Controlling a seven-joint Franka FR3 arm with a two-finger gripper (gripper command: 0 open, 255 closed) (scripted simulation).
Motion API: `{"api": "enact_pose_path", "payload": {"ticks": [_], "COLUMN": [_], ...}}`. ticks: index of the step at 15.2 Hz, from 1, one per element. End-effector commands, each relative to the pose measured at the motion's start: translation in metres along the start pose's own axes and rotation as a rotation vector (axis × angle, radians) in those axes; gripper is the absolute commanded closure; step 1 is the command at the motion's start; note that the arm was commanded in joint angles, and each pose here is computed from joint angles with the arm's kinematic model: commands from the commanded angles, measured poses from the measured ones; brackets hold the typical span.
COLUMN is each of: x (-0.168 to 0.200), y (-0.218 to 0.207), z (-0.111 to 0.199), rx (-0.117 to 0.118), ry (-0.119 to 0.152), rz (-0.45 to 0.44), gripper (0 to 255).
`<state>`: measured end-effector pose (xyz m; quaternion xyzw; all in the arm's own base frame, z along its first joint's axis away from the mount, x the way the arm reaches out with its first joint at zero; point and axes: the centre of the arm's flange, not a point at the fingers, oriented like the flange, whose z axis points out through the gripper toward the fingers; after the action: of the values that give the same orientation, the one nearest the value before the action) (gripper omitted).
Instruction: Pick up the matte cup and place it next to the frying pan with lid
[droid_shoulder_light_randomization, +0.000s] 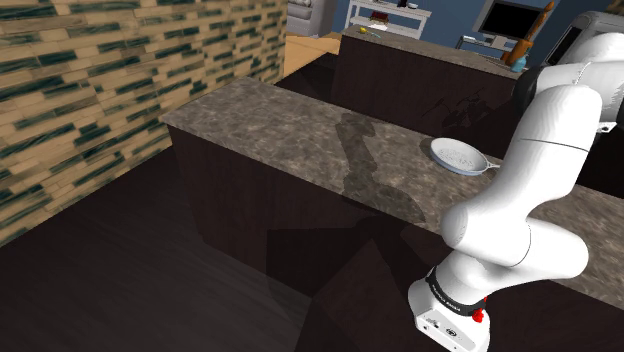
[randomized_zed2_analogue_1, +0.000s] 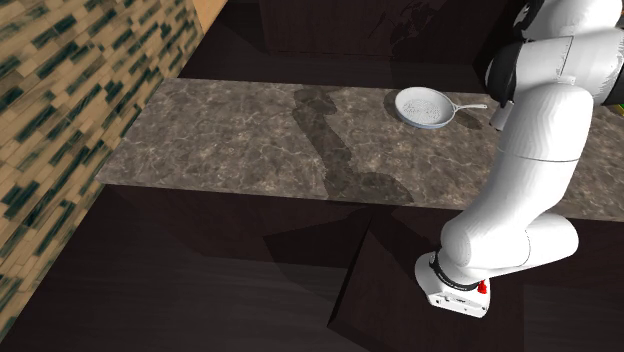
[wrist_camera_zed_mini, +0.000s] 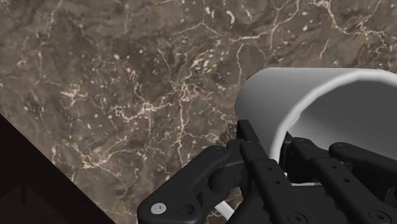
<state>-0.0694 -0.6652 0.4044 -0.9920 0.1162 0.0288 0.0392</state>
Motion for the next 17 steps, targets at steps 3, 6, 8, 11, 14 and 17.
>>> {"api": "enact_pose_path", "payload": {"ticks": [3, 6, 8, 11, 14, 17], "x": [0.001, 0.002, 0.002, 0.002, 0.002, 0.002], "y": [0.001, 0.002, 0.002, 0.002, 0.002, 0.002], "z": [0.021, 0.034, 0.034, 0.034, 0.034, 0.034], "rx": [-0.001, -0.001, -0.001, -0.001, -0.001, -0.001], "ry": [0.000, 0.000, 0.000, 0.000, 0.000, 0.000], "rz": [0.000, 0.000, 0.000, 0.000, 0.000, 0.000], "gripper": [255, 255, 255, 255, 0, 0]}}
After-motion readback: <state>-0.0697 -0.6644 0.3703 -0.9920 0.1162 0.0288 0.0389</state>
